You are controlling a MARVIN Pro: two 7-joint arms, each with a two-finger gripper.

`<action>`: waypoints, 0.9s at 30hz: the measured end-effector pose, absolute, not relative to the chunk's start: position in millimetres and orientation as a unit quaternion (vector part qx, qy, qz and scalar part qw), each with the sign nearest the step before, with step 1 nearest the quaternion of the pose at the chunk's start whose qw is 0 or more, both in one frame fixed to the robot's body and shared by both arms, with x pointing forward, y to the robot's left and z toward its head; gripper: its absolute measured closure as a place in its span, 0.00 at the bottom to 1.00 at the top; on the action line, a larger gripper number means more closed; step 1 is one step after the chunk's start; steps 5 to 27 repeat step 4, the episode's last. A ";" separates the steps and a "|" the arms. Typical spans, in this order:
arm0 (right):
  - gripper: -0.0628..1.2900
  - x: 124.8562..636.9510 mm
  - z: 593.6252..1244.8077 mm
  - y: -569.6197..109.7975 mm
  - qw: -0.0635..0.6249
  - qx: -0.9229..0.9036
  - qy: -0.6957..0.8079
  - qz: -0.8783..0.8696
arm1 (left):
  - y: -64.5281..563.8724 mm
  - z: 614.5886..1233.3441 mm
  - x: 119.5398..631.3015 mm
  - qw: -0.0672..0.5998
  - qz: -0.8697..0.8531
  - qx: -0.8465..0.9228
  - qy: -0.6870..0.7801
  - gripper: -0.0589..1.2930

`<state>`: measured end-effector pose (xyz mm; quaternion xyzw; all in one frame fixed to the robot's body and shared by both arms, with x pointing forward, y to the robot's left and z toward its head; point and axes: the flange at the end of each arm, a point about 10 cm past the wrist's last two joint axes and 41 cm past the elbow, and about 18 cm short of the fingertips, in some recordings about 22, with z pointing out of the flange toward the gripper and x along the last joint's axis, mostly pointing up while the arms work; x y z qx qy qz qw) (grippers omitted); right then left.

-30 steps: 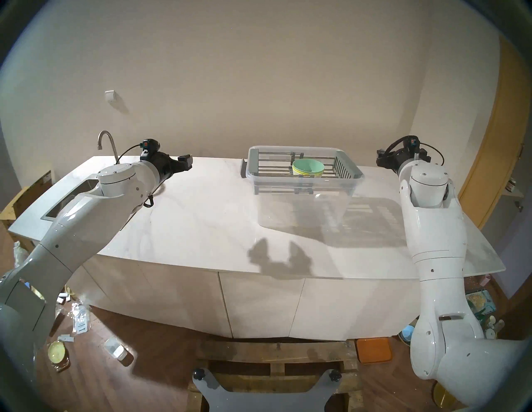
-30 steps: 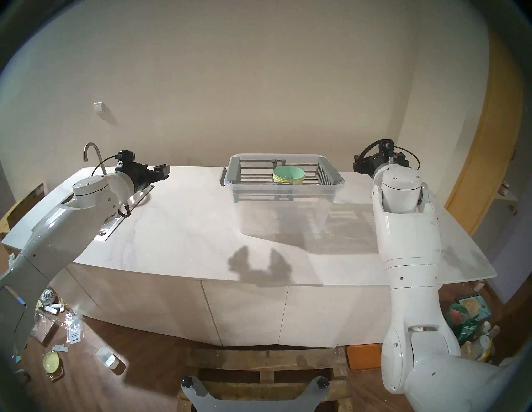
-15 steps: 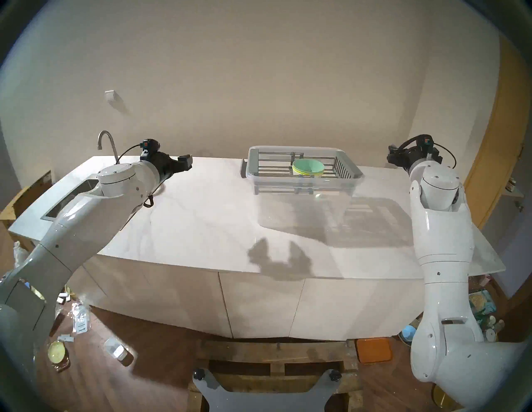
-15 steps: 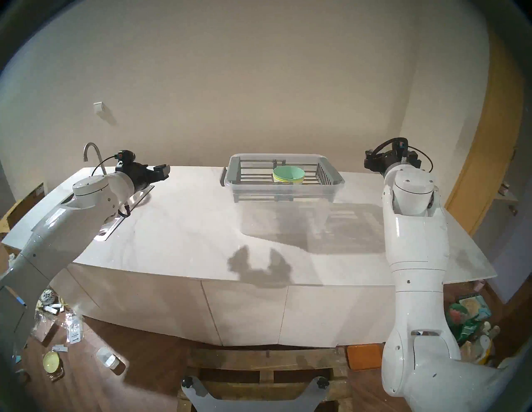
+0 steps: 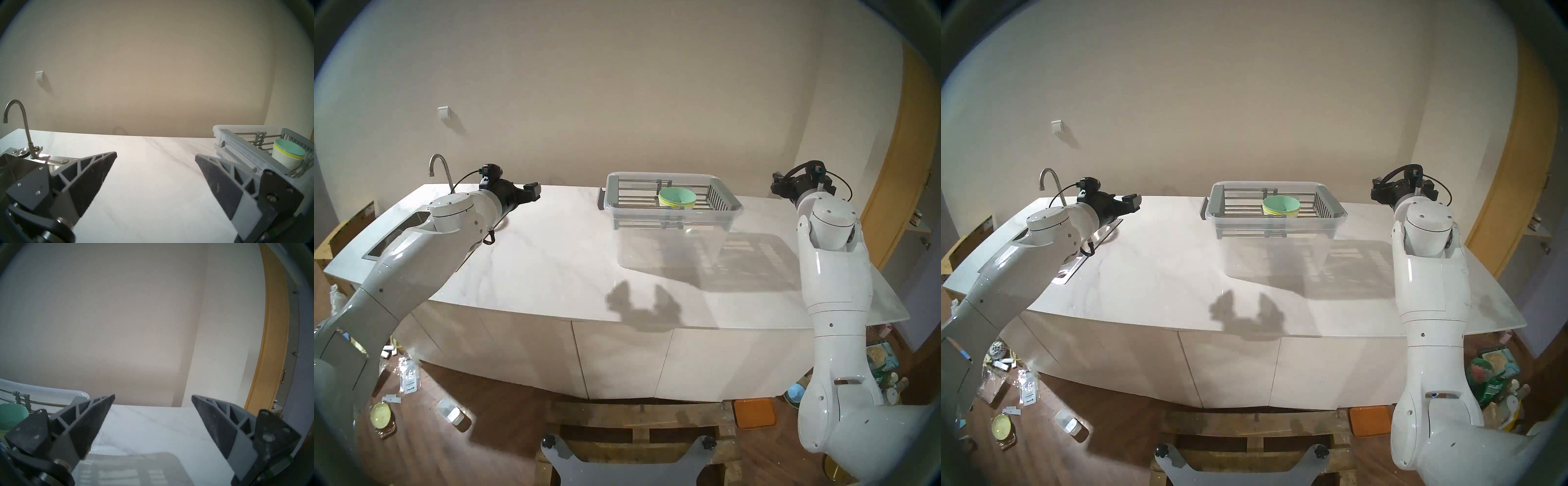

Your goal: Place the plate or bowl neatly into the plate slot of the drying rack

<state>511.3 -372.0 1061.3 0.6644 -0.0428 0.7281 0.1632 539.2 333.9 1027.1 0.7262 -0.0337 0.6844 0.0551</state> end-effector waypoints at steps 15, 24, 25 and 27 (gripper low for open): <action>0.05 511.2 1061.1 -372.0 0.163 0.664 -0.043 0.728 | 333.9 1027.1 539.3 0.055 0.684 0.726 -0.034 0.03; 0.05 511.2 1061.1 -372.0 0.163 0.664 -0.043 0.728 | 333.9 1027.1 539.3 0.055 0.684 0.726 -0.034 0.03; 0.05 511.2 1061.1 -372.0 0.163 0.664 -0.043 0.728 | 333.9 1027.1 539.3 0.055 0.684 0.726 -0.034 0.03; 0.05 511.2 1061.1 -372.0 0.163 0.664 -0.043 0.728 | 333.9 1027.1 539.3 0.055 0.684 0.726 -0.034 0.03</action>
